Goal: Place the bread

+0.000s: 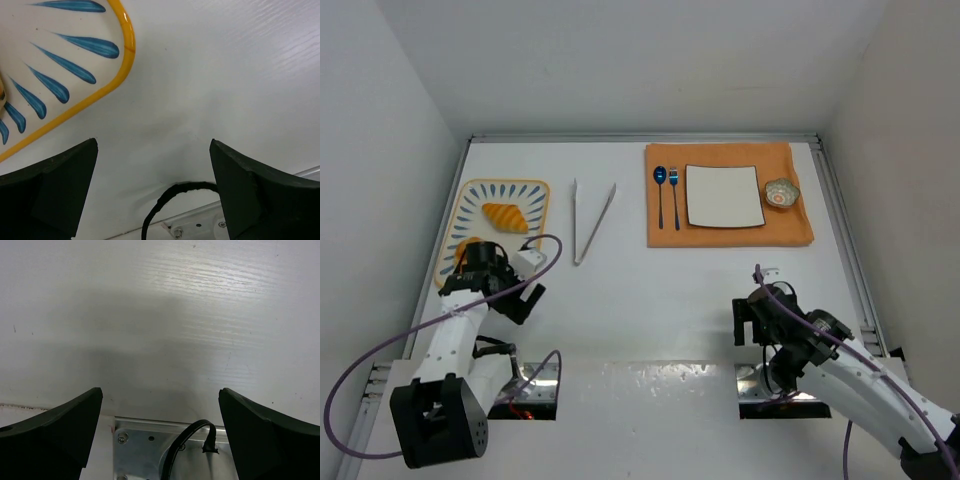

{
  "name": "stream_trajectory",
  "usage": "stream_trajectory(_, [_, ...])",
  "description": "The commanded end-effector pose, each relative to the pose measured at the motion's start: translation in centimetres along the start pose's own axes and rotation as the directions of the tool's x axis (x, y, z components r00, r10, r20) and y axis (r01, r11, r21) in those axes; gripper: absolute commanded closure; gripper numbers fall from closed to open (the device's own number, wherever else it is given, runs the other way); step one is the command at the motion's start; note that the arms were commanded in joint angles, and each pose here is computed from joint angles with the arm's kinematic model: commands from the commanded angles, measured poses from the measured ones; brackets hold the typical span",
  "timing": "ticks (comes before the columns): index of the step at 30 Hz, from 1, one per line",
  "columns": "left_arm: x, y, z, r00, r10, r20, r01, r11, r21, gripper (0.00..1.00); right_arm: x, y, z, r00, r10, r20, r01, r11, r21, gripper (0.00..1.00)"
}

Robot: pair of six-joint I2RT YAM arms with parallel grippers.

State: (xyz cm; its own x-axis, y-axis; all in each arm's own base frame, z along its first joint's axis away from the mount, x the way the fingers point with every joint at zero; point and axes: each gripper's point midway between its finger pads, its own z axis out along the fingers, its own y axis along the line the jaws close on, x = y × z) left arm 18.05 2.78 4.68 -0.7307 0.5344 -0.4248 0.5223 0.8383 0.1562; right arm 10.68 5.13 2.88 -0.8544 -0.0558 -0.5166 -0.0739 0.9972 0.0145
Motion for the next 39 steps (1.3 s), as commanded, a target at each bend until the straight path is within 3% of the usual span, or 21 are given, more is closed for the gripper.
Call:
stream_trajectory(1, [-1.7,1.5,-1.2,0.999,-0.015,0.028,0.016,0.999,-0.032,0.0,0.1,-0.3,-0.1,1.0,0.013,-0.006,-0.013,1.0,0.019,0.0])
stream_trajectory(2, [-2.8,2.5,-2.2,0.998,-0.037,0.042,0.039,0.997,-0.065,0.0,0.1,-0.2,-0.1,1.0,0.01,-0.005,-0.01,1.0,0.013,0.0])
stream_trajectory(5, [-11.2,8.3,-10.5,0.961,-0.107,0.256,0.169,0.957,-0.235,0.0,-0.1,-0.2,-0.2,1.0,-0.007,-0.014,0.008,1.0,0.019,0.0])
stream_trajectory(6, [-16.5,10.5,-17.3,0.907,-0.044,0.419,0.185,0.935,-0.302,0.0,-0.5,0.0,-0.4,1.0,-0.016,-0.011,0.017,1.0,0.014,0.0])
stream_trajectory(8, [-21.5,10.2,-22.1,0.827,0.027,0.562,0.141,0.957,-0.255,0.0,-0.9,-0.1,-0.5,0.999,-0.044,-0.013,0.044,0.999,0.026,0.0])
stream_trajectory(9, [-24.0,10.3,-25.6,0.757,0.102,0.646,0.114,0.952,-0.283,0.0,-1.9,0.4,-0.7,0.997,-0.072,-0.001,0.072,0.997,0.018,0.0])
stream_trajectory(11, [-26.8,8.9,-25.6,0.701,0.09,0.708,0.082,0.975,-0.206,0.0,-2.4,0.6,-0.7,0.995,-0.1,-0.026,0.1,0.994,0.031,0.0])
stream_trajectory(13, [-28.4,8.7,-20.7,0.76,-0.002,0.65,0.114,0.985,-0.13,0.0,-5.0,1.9,-1.4,0.992,-0.122,0.024,0.122,0.993,-0.004,0.0])
stream_trajectory(15, [-27.5,8.2,-15.3,0.852,-0.067,0.519,0.138,0.985,-0.099,0.0,-6.1,3.2,-1.4,0.988,-0.154,0.007,0.154,0.988,-0.03,0.0])
stream_trajectory(16, [-26.8,6.2,-10.5,0.907,-0.071,0.414,0.098,0.994,-0.044,0.0,-6.6,3.7,-1.3,0.984,-0.178,-0.018,0.177,0.984,-0.03,0.0])
stream_trajectory(20, [-24.6,2.8,-1.9,0.975,-0.073,0.209,0.074,0.997,0.0,0.0,-8.9,6.0,-1.5,0.974,-0.225,-0.028,0.222,0.971,-0.089,0.0])
stream_trajectory(23, [-24.5,2.1,1.8,0.979,-0.139,0.151,0.135,0.99,0.032,0.0,-9.8,6.9,-1.2,0.963,-0.263,-0.056,0.257,0.962,-0.095,0.0])
stream_trajectory(29, [-26.5,-0.5,6.6,0.975,-0.175,0.136,0.16,0.981,0.111,0.0,-10.0,7.3,0.7,0.956,-0.272,-0.11,0.265,0.961,-0.075,0.0])
stream_trajectory(34, [-24.9,-1.7,10.5,0.971,-0.235,0.043,0.226,0.962,0.15,0.0,-10.1,7.1,1.5,0.958,-0.253,-0.139,0.247,0.967,-0.056,0.0])
stream_trajectory(39, [-25.1,-0.7,14.9,0.96,-0.278,0.009,0.276,0.957,0.089,0.0,-11.3,6.7,1.7,0.957,-0.238,-0.165,0.236,0.971,-0.033,0.0])
